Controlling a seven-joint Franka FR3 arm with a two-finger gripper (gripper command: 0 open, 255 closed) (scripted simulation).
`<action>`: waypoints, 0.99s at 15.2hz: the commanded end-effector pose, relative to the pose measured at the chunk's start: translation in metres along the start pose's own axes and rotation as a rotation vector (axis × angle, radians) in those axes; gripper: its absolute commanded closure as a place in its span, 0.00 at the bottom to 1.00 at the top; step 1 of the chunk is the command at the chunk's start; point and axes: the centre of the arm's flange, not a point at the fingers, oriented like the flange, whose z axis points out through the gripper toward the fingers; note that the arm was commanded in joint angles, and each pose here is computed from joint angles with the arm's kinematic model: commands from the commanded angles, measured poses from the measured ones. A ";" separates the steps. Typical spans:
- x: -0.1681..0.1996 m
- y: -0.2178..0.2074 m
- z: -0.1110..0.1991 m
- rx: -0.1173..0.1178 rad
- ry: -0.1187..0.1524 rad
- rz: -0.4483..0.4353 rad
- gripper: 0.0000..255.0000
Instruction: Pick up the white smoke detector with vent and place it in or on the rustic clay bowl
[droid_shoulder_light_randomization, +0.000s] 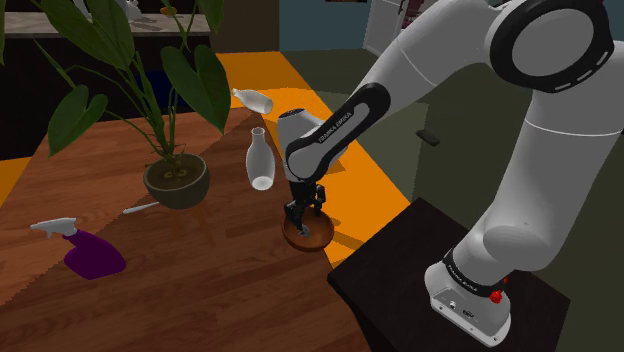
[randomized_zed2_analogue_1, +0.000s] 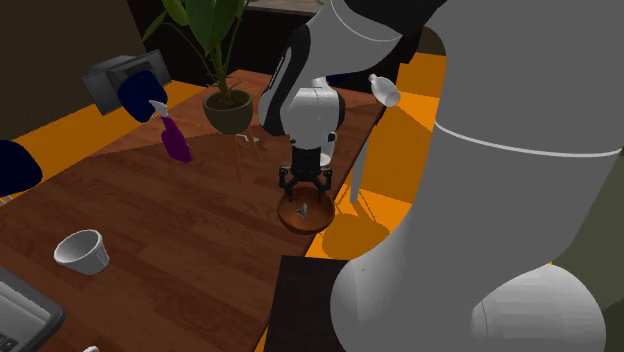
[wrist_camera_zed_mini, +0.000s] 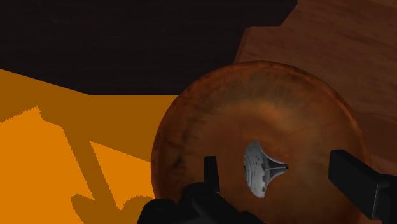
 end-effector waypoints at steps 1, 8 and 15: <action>0.000 0.000 0.000 0.000 0.000 0.000 0.00; 0.000 0.000 -0.050 0.000 0.000 0.000 0.00; 0.000 0.000 -0.050 0.000 0.000 0.000 0.00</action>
